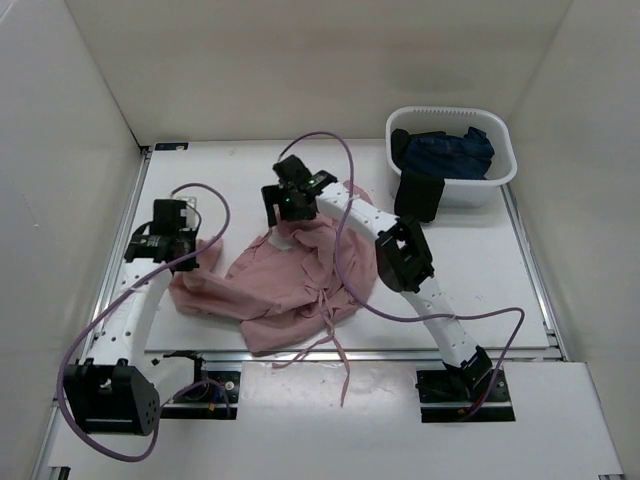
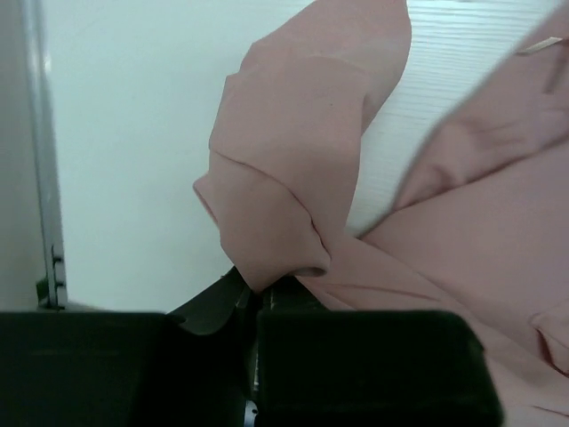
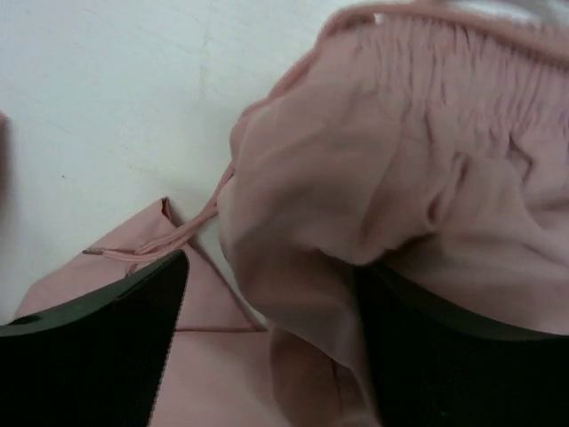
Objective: Fold and stack the trousers
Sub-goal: Flatten the trousers out
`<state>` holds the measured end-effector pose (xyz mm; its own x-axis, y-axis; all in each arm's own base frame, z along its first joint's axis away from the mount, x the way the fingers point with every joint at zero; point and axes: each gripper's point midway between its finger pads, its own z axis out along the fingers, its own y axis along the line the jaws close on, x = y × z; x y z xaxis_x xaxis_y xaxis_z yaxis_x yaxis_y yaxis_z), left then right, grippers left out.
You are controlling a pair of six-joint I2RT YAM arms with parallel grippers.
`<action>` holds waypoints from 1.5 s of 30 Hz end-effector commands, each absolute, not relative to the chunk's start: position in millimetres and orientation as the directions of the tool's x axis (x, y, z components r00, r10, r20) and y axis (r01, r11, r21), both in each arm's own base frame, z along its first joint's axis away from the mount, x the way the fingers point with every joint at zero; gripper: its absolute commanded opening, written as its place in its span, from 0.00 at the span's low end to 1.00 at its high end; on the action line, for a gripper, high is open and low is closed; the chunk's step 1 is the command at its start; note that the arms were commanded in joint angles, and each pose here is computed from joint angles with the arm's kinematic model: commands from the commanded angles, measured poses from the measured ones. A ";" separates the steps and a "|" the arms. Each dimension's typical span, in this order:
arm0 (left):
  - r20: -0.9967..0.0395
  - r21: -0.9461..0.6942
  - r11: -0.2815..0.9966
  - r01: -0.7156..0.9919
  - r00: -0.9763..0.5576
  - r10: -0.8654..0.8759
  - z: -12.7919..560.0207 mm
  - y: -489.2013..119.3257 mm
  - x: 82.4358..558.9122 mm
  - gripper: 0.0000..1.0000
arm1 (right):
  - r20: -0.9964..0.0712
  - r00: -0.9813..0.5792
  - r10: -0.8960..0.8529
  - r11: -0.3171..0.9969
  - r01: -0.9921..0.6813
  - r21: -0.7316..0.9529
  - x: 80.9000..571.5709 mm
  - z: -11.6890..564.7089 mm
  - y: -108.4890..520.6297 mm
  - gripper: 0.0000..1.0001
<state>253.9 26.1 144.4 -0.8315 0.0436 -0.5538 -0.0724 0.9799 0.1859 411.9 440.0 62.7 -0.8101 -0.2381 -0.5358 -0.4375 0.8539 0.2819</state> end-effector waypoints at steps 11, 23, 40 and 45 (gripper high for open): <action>-0.793 0.169 0.866 -0.470 -0.587 -0.164 268.9 144.5 335.7 0.18 | -0.840 -0.416 0.347 0.890 -0.137 0.435 556.4 304.2 333.5 0.00; -0.925 0.143 0.728 -0.671 -0.353 -0.143 400.2 219.3 364.2 0.19 | -0.747 -0.146 0.649 0.745 -0.080 0.663 428.6 497.0 138.2 0.00; -0.467 0.187 0.843 -0.505 -0.800 -0.376 114.2 132.1 194.1 0.24 | -0.332 -0.575 0.748 0.654 0.721 0.227 154.9 64.6 43.3 0.74; -0.375 0.209 0.846 -0.490 -0.839 -0.394 70.6 119.6 162.0 0.40 | -0.371 -0.566 0.736 0.659 0.726 0.199 154.1 61.9 32.7 0.88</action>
